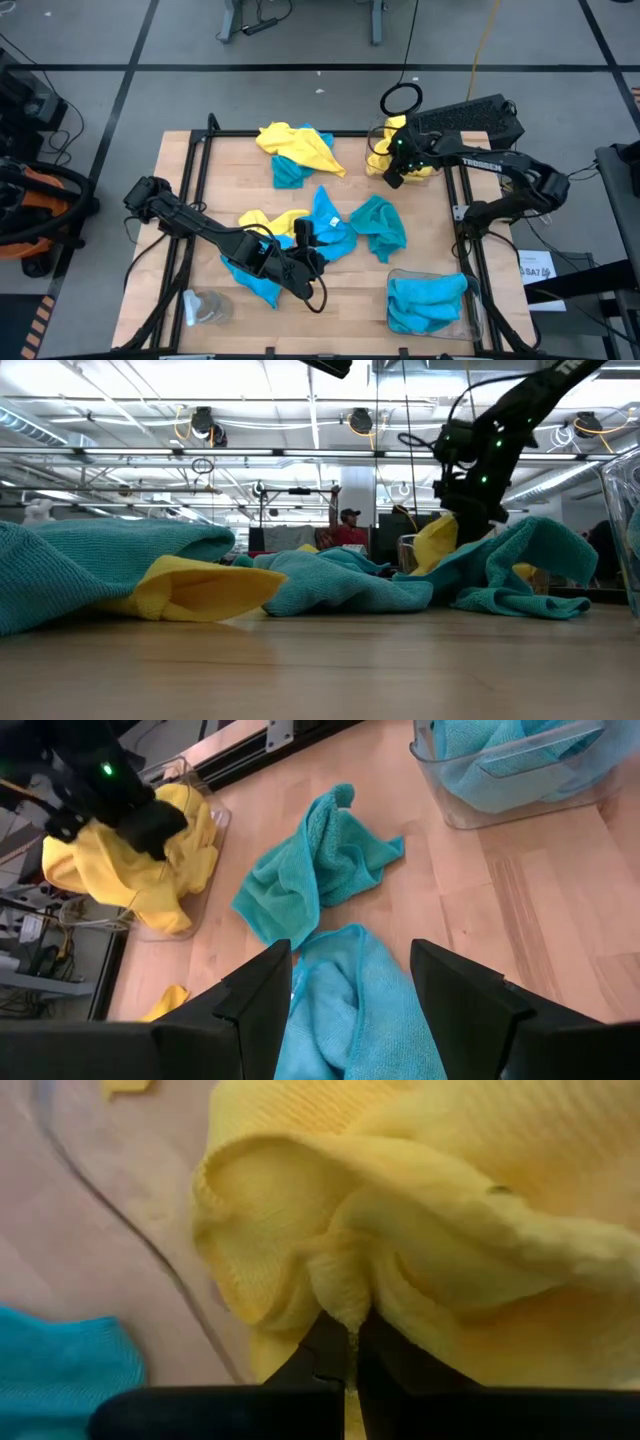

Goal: Sort microfiber towel by color & place in baskets
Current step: Put the yellow microfiber cloth into the top transparent bin

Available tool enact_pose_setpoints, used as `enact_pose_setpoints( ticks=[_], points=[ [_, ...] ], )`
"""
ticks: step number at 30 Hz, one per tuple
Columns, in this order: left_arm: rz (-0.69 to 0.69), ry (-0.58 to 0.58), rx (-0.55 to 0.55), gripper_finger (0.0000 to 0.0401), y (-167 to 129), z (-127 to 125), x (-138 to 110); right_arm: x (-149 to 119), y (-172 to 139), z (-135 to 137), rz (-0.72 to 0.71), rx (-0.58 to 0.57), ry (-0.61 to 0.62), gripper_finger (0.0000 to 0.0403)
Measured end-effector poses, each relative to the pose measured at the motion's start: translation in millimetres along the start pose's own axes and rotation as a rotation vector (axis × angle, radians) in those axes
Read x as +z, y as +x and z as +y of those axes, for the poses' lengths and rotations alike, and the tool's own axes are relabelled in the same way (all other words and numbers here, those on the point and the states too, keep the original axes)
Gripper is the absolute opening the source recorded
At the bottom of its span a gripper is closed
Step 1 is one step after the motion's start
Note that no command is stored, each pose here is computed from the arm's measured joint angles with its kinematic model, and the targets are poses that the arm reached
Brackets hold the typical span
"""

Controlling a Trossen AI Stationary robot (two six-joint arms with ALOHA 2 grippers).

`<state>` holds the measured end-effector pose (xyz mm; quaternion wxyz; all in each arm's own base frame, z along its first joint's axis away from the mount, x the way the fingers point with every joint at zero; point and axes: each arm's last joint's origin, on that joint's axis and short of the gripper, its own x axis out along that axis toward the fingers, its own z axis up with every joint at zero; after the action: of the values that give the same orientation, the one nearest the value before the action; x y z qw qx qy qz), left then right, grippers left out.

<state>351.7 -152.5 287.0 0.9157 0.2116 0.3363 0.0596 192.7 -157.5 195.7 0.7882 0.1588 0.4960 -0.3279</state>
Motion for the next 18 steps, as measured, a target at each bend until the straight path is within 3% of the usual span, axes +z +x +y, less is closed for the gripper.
enact_pose_setpoints(
  ticks=[8,18],
  points=[
    [0.002,-0.003,-0.031,0.0212,-0.2,-1.1,-0.3,1.8,23.0,3.1,0.045,0.037,-0.003,0.0014],
    [0.009,0.006,-0.039,0.0212,0.1,-1.0,-1.1,2.8,4.7,2.0,-0.013,0.055,-0.004,0.0095]
  ],
)
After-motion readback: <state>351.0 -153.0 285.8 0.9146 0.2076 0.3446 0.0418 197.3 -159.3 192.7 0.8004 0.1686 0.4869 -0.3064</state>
